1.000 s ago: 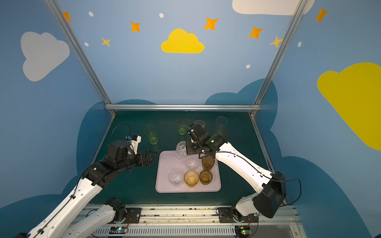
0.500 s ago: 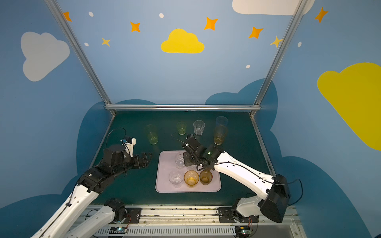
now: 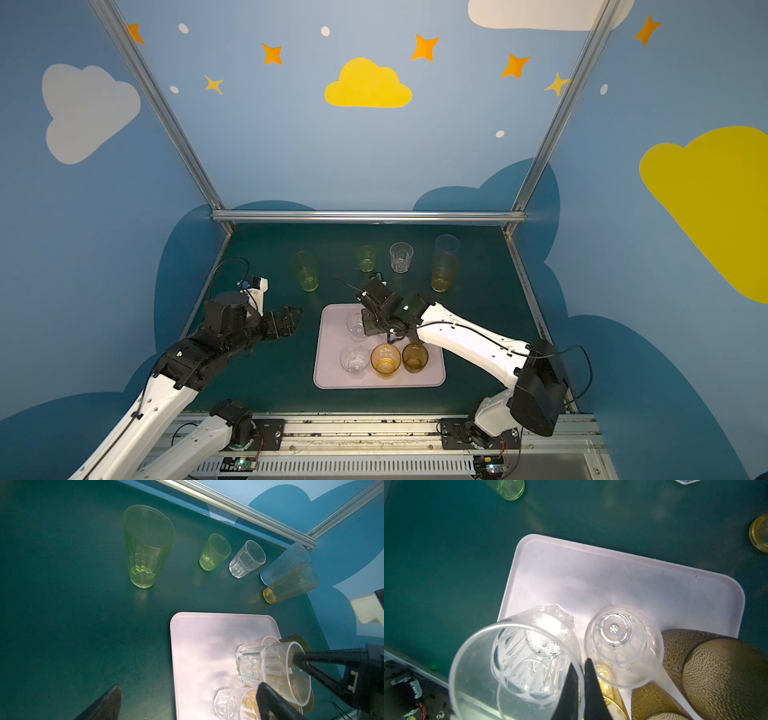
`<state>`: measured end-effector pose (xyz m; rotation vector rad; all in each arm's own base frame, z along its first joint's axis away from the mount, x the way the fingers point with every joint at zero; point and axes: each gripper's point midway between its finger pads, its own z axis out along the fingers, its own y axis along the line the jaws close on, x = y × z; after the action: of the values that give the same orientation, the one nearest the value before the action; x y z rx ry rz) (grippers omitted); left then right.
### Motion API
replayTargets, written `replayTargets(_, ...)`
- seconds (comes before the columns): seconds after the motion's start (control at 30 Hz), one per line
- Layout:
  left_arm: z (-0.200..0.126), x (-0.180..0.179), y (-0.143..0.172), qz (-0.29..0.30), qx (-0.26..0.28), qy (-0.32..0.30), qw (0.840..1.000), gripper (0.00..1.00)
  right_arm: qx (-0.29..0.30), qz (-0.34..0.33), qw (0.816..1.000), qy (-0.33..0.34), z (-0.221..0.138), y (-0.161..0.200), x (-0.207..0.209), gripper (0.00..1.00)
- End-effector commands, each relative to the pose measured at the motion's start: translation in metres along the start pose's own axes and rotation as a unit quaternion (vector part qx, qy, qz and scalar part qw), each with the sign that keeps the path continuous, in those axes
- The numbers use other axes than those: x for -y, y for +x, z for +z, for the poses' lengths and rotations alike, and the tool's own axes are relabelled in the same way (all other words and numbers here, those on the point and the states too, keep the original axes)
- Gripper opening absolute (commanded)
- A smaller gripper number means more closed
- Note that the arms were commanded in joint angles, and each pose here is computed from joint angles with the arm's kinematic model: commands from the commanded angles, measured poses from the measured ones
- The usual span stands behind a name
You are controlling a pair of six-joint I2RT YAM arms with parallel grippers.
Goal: Place the glasses into the tray
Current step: Place the glass on the tray.
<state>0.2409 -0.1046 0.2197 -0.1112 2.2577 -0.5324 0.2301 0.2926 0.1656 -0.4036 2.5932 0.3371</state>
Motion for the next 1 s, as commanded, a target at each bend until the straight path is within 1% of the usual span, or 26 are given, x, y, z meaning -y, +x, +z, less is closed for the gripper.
replayTargets(0.0,-0.001,-0.007,0.002,-0.002,0.0,-0.013,1.0,1.0,0.014,-0.001,1.0,0.012,-0.002,-0.013,-0.004,0.0)
replayTargets(0.37,-0.001,-0.01,0.003,-0.006,0.0,-0.018,1.0,1.0,0.004,-0.004,0.999,0.039,0.018,-0.013,-0.002,0.0)
replayTargets(0.77,0.001,-0.01,0.004,-0.012,-0.006,-0.013,1.0,1.0,-0.023,0.004,0.999,0.039,0.04,-0.004,-0.008,0.0)
replayTargets(0.97,-0.002,-0.011,0.002,-0.016,0.001,-0.016,1.0,1.0,-0.029,0.004,0.999,0.042,0.047,0.0,-0.008,0.0)
